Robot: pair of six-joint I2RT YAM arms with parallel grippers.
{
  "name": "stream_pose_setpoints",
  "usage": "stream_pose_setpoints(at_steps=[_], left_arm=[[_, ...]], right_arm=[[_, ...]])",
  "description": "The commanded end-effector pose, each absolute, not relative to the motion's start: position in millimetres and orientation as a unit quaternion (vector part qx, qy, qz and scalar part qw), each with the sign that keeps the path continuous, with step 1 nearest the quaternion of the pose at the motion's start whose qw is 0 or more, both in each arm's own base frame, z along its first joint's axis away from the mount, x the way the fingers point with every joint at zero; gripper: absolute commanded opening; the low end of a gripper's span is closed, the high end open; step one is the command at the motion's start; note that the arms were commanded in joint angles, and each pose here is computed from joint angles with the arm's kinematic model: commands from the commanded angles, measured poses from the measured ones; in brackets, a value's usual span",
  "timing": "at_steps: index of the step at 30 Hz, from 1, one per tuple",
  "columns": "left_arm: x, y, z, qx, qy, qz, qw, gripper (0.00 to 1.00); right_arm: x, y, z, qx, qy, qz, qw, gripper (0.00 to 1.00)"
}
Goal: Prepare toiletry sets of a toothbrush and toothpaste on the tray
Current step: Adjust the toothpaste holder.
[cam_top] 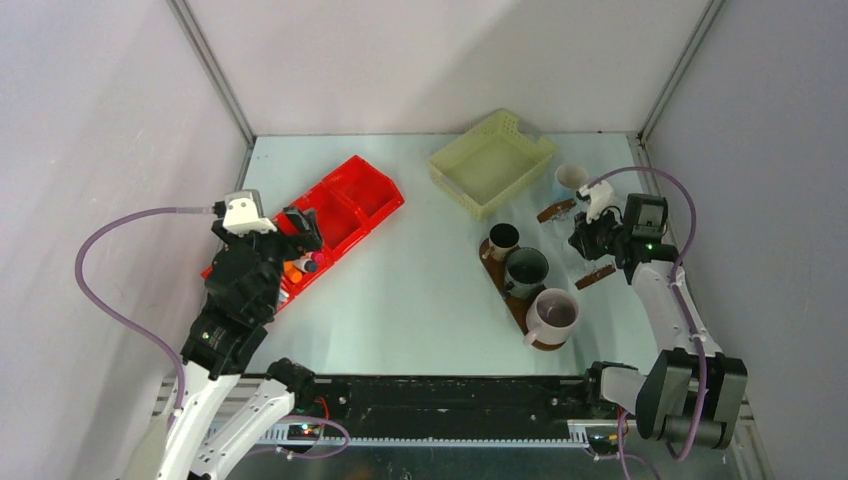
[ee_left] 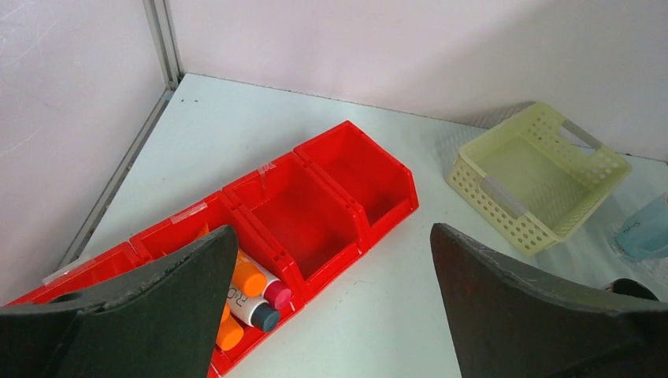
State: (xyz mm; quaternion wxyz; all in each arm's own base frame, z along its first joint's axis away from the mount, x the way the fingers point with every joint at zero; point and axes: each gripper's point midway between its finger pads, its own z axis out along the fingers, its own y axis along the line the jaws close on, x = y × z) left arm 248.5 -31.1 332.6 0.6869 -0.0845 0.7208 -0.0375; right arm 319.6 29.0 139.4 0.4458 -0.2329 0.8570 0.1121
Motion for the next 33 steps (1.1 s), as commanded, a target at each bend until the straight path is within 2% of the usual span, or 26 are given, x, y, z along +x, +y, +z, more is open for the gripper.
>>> stream_pose_setpoints(at_steps=[1,9,22,27,33], left_arm=[[251,-29,335,-0.08,0.715,-0.03,0.693,1.0],[252,-31,333,-0.078,0.717,-0.031,0.692,1.0],[251,-35,334,-0.07,0.716,-0.042,0.693,1.0],[254,-50,334,-0.056,0.717,-0.077,0.691,1.0],[258,-86,344,-0.018,0.709,-0.161,0.686,1.0]], right_arm=[[328,39,154,-0.269,0.828,0.133,0.474,0.0],[322,50,138,-0.26,0.831,0.202,0.449,0.0],[330,40,149,-0.192,0.818,0.291,0.458,0.0],[332,42,183,-0.203,0.8,0.291,0.484,0.0],[330,46,224,-0.212,0.775,0.282,0.525,0.0]])
